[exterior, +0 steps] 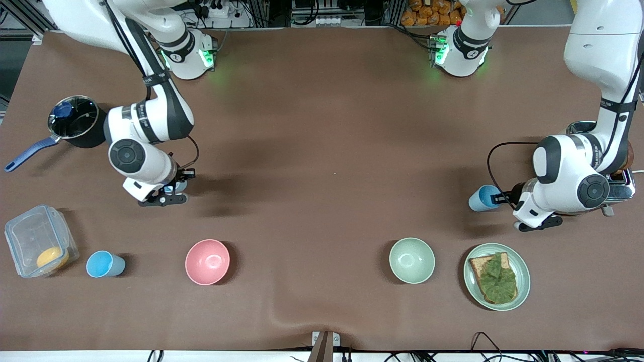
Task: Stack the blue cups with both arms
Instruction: 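Lift the cups and carry both toward the table center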
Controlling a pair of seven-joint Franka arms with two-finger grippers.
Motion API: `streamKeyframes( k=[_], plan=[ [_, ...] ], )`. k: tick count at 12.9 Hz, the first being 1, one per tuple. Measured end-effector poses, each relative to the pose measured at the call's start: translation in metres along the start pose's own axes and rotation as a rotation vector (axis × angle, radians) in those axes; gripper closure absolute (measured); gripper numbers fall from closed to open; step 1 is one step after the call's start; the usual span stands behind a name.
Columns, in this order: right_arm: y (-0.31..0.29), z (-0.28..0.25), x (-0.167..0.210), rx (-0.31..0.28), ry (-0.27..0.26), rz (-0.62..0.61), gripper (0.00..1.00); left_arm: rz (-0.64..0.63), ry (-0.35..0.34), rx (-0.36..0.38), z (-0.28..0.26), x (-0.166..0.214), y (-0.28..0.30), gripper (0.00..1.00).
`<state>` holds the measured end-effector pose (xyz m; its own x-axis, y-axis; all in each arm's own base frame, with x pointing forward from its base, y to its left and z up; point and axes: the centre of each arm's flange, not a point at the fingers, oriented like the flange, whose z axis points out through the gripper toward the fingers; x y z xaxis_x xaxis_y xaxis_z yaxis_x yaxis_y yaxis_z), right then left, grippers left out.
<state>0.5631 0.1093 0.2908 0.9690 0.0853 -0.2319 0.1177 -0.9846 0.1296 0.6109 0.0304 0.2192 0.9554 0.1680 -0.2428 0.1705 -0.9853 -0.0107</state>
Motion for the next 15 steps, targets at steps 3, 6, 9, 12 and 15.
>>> streamKeyframes(
  k=[3,6,9,12,15],
  plan=[
    [-0.029,-0.057,0.006,0.004,0.003,-0.021,0.97,0.003,0.006,-0.007,-0.004,0.001,0.005,0.9],
    [-0.1,-0.082,-0.005,0.111,-0.002,0.04,0.97,0.003,0.006,-0.007,-0.004,0.001,0.005,0.91],
    [-0.184,-0.086,-0.018,0.224,-0.019,0.12,0.97,-0.001,0.006,-0.006,-0.004,0.001,0.006,0.91],
    [-0.261,-0.085,-0.02,0.269,0.01,0.246,0.97,-0.012,0.009,-0.006,-0.007,0.0,0.007,0.91],
    [-0.328,-0.06,-0.026,0.295,0.043,0.357,0.97,-0.022,0.041,-0.007,-0.033,-0.008,0.003,0.91]
  ],
)
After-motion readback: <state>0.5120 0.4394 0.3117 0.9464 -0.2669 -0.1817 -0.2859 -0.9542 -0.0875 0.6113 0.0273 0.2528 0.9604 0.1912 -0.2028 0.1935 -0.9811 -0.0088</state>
